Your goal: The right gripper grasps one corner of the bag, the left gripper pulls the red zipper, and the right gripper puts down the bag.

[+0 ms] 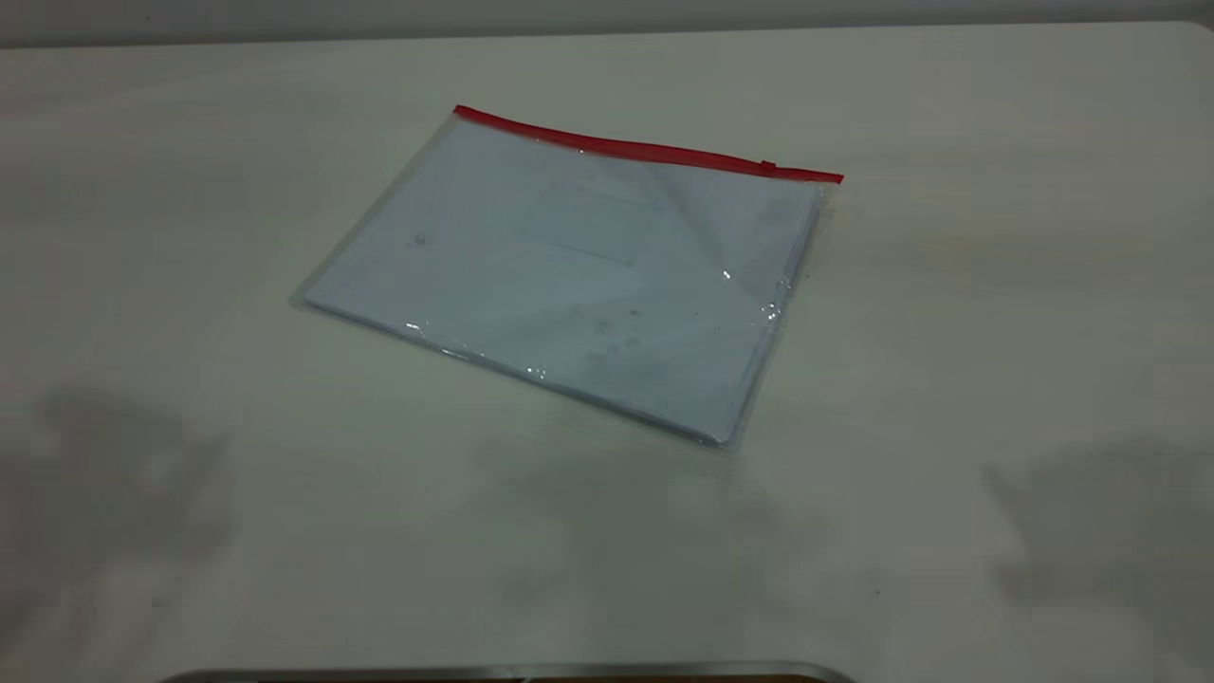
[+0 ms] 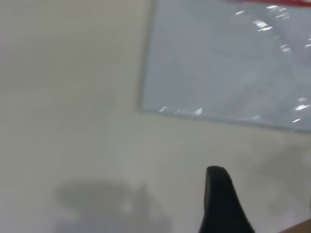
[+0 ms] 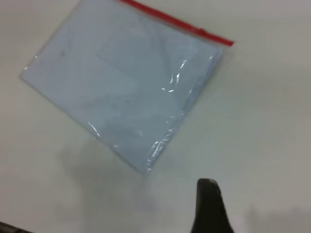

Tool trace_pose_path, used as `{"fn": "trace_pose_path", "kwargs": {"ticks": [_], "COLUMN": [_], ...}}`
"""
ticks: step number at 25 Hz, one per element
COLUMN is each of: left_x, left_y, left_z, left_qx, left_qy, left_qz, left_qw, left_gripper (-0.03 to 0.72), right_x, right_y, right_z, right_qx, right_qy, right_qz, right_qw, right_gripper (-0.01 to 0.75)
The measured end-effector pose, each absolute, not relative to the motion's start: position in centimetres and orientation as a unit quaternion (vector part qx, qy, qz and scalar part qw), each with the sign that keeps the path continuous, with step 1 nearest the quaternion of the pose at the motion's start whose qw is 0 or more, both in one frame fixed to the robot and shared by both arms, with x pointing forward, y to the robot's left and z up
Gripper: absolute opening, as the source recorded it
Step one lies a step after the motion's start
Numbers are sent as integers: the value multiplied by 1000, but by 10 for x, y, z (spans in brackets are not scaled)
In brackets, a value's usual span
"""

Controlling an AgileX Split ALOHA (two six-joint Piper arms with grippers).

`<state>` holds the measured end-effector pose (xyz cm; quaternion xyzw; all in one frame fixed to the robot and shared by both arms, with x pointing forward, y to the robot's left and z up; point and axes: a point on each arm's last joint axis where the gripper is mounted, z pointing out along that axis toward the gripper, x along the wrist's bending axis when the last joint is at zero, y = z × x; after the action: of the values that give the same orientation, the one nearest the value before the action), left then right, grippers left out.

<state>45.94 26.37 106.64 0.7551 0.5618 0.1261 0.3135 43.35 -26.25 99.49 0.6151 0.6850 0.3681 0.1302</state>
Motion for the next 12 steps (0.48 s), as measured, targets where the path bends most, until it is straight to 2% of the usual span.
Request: {"fn": "trace_pose_path", "kwargs": {"ticks": [5, 12], "left_x": [497, 534], "left_y": [256, 248], "left_z": [1057, 1036], "left_qx": [762, 763], "left_qy": [541, 551], "left_qz": [112, 77], "left_qw": [337, 330], "left_gripper": [496, 496], "right_x": [483, 555], "right_y": [-258, -250], "right_z": [949, 889], "right_qx": [643, 641], "right_qy": [676, 681], "right_qz": [352, 352], "right_qw": [77, 36], "right_gripper": [553, 553]}}
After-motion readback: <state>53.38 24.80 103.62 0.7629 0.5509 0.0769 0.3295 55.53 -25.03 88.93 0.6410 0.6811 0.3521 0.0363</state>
